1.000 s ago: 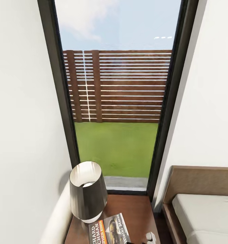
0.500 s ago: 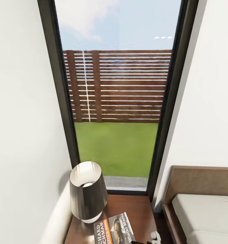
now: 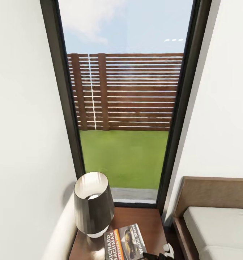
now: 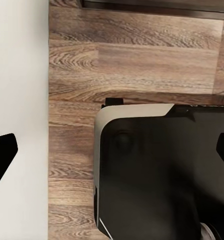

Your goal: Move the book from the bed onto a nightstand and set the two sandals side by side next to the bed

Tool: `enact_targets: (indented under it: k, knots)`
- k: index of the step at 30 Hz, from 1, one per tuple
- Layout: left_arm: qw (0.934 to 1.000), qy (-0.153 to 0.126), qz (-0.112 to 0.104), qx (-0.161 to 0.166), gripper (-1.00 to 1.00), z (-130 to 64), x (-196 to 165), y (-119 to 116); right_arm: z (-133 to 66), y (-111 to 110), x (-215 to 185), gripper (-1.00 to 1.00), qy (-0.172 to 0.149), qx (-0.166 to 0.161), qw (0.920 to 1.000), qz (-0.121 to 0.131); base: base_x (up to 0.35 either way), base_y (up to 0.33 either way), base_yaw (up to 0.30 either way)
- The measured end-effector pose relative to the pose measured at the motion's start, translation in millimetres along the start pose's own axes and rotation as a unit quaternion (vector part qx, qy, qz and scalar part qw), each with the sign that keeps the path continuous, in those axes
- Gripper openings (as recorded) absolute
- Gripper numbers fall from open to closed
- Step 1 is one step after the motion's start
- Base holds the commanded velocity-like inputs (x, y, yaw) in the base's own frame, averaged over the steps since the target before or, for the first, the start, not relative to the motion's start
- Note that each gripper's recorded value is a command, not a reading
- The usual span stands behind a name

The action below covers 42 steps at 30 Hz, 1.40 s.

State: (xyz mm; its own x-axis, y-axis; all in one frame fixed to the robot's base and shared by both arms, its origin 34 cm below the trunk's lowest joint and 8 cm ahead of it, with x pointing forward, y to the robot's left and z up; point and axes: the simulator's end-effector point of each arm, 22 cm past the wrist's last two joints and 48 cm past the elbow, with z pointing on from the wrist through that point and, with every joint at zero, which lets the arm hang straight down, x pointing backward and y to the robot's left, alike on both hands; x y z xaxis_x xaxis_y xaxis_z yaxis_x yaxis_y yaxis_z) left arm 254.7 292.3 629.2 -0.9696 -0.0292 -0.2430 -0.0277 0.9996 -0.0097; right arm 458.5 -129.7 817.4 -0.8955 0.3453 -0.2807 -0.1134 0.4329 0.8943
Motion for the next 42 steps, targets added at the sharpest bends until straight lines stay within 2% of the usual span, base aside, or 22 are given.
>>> enact_targets:
  k: [14, 23, 42]
  knots:
    - [1.0000, 0.000, 0.001, 0.000, 1.00, 0.0, 0.0, 0.0, -4.3, 0.9, -24.5, -1.00, -0.014, 0.002, 0.9999, -0.005, 0.000, 0.000, 0.000]
    - [1.0000, 0.000, 0.001, 0.000, 1.00, 0.0, 0.1, 0.0, -9.1, 1.4, -39.2, -1.00, -0.017, 0.002, 0.9998, 0.012, 0.000, 0.000, 0.000]
    - [1.0000, 0.000, 0.001, 0.001, 1.00, 0.0, 0.1, -0.3, -15.7, 0.5, -59.9, -1.00, -0.026, 0.008, 0.9996, 0.006, 0.000, 0.000, 0.000]
